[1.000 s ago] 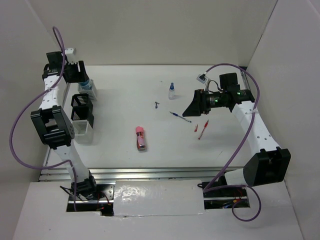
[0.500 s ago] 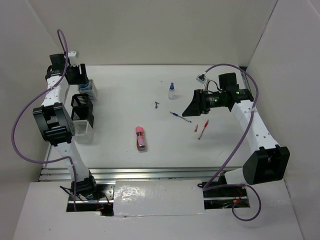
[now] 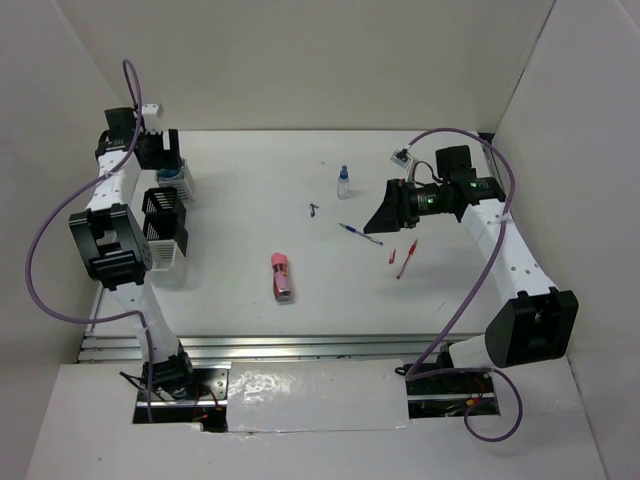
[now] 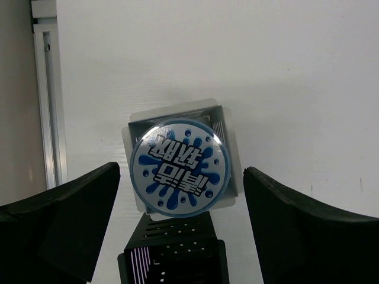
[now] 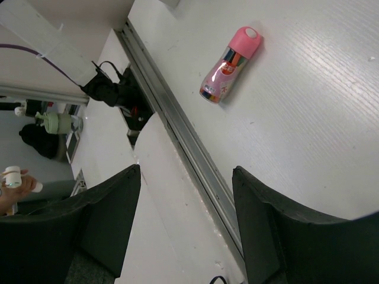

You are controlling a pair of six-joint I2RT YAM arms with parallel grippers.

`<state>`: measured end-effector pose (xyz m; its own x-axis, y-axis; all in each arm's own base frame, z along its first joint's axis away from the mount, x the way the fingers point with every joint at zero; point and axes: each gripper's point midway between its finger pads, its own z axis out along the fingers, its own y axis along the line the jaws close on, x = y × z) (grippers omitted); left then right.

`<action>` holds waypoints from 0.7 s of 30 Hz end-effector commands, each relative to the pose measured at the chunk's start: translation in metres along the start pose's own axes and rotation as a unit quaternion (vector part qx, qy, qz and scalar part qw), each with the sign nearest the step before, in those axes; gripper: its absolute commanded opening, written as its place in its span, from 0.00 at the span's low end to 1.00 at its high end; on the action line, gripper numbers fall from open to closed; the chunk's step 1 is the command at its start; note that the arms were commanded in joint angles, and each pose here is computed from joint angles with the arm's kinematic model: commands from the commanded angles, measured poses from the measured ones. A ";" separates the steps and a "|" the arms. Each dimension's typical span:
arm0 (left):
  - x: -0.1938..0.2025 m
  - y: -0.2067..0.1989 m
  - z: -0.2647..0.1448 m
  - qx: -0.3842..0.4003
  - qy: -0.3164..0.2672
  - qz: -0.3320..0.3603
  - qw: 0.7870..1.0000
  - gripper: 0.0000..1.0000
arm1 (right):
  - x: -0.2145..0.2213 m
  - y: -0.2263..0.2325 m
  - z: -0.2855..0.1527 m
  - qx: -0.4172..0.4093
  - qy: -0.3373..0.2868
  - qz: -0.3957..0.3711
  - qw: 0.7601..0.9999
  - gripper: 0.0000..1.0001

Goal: Sort the stationery into containers
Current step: Place the stationery in the storage box, then pick up the stationery from the center of the board.

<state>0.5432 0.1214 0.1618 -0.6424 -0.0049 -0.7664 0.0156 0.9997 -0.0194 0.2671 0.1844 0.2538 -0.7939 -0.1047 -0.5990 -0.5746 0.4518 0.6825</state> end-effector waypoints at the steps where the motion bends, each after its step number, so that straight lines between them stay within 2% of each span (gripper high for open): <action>1: -0.063 -0.002 -0.038 -0.018 -0.085 0.030 0.996 0.99 | -0.015 0.009 -0.003 0.001 -0.021 -0.040 0.999 0.70; 5: -0.085 -0.011 -0.063 -0.020 -0.115 0.027 0.993 0.99 | -0.011 0.011 -0.004 0.004 -0.023 -0.041 0.999 0.70; 8: -0.086 -0.030 -0.083 0.010 -0.110 0.013 0.994 0.99 | -0.009 0.012 -0.006 0.012 -0.025 -0.044 0.999 0.70; 10: -0.078 -0.058 -0.104 0.033 -0.106 0.011 0.994 0.99 | -0.009 0.008 -0.007 0.028 -0.029 -0.046 0.998 0.70; 12: -0.051 -0.083 -0.109 0.050 -0.082 0.015 0.995 0.99 | -0.006 0.005 -0.008 0.043 -0.033 -0.045 0.998 0.70; 13: -0.057 -0.111 -0.136 0.063 -0.104 0.031 0.992 0.99 | -0.007 0.003 -0.008 0.050 -0.038 -0.042 0.997 0.70; 14: -0.047 -0.122 -0.140 0.061 -0.096 0.010 0.993 0.99 | -0.004 -0.004 -0.009 0.066 -0.040 -0.042 0.996 0.70; 15: -0.019 -0.138 -0.139 0.071 -0.067 0.004 0.995 0.99 | -0.003 -0.006 -0.010 0.075 -0.043 -0.026 0.996 0.70; 16: -0.012 -0.173 -0.159 0.101 -0.070 0.017 0.992 0.99 | -0.004 -0.008 -0.010 0.079 -0.048 -0.022 0.995 0.70; 17: 0.018 -0.182 -0.153 0.090 -0.036 -0.014 0.995 0.99 | -0.003 -0.012 -0.011 0.090 -0.050 -0.020 0.994 0.70; 18: 0.033 -0.210 -0.159 0.101 -0.024 -0.013 0.994 0.92 | -0.003 -0.014 -0.012 0.095 -0.052 -0.017 0.994 0.70; 21: 0.086 -0.240 -0.165 0.096 0.058 -0.078 0.991 0.90 | -0.005 -0.017 -0.015 0.104 -0.057 -0.010 0.993 0.70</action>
<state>0.3847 -0.1103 0.2529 -0.5842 0.0215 -0.8113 0.2614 0.9514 -0.1630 0.2664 0.1693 0.2400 -0.7932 -0.0532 -0.6066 -0.5137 0.5933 0.6197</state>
